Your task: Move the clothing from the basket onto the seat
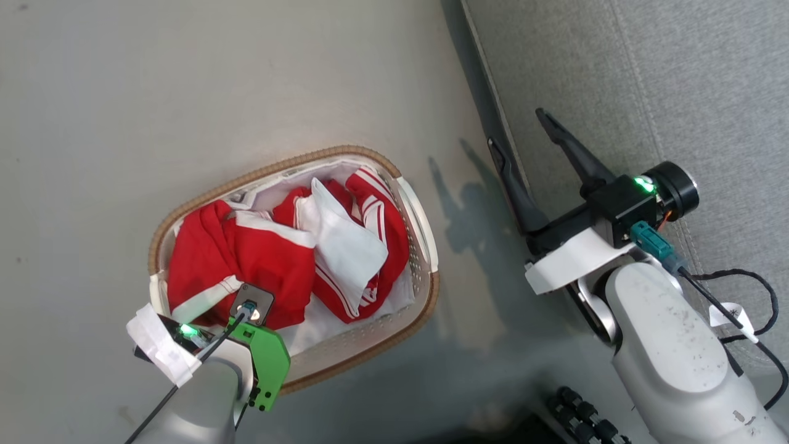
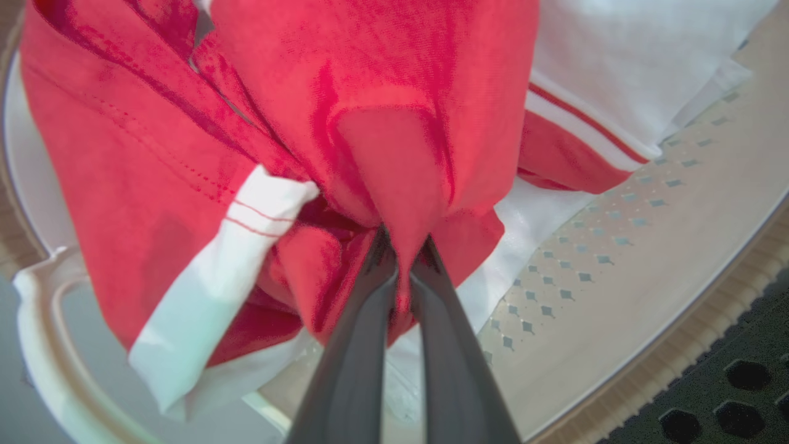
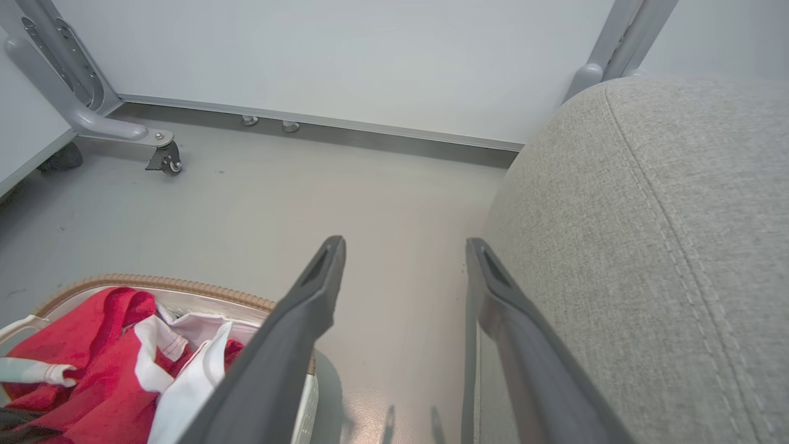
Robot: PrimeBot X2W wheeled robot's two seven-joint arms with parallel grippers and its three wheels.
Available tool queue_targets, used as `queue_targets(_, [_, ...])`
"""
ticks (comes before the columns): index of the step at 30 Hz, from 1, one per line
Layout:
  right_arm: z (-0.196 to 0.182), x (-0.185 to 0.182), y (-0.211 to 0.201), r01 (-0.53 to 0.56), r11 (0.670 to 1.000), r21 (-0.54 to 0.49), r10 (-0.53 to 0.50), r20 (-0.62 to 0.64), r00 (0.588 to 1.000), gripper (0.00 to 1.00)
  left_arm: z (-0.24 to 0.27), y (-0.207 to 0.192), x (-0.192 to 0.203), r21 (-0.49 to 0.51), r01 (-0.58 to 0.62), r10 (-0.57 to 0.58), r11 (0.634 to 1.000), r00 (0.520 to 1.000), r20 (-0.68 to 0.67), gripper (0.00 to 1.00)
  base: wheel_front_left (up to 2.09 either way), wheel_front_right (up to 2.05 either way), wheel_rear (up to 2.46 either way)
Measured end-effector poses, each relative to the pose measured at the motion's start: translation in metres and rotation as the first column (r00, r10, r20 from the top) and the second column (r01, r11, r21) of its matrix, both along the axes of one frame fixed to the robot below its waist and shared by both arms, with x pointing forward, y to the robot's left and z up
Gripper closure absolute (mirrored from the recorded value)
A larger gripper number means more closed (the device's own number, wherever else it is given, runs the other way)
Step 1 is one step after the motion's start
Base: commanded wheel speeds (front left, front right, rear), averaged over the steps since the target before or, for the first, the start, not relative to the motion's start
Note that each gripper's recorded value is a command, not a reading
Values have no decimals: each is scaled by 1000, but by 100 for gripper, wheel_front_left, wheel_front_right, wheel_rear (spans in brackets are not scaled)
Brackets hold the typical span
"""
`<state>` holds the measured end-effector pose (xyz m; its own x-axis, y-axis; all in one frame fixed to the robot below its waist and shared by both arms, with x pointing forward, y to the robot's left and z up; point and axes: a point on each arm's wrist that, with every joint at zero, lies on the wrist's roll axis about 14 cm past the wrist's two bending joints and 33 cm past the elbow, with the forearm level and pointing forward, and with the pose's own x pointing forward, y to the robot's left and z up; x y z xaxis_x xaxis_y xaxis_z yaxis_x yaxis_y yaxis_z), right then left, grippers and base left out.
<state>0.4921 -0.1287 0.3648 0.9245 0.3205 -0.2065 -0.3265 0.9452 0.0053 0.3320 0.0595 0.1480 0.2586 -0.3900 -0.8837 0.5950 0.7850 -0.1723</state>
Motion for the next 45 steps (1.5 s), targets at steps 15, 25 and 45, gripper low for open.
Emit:
queue_targets(15, [47,-45,7,6,999,43,-7,34,999,0,137,-46,65,-339,-91,221,937,902,370,100,0,0,0])
queue_targets(25, [76,-78,27,-46,997,65,41,78,996,0,266,-53,91,-551,-37,406,833,717,566,100,0,0,0])
queue_targets(45, [148,-116,139,-376,923,77,345,265,901,0,387,-53,50,-661,131,509,739,534,675,100,0,0,0])
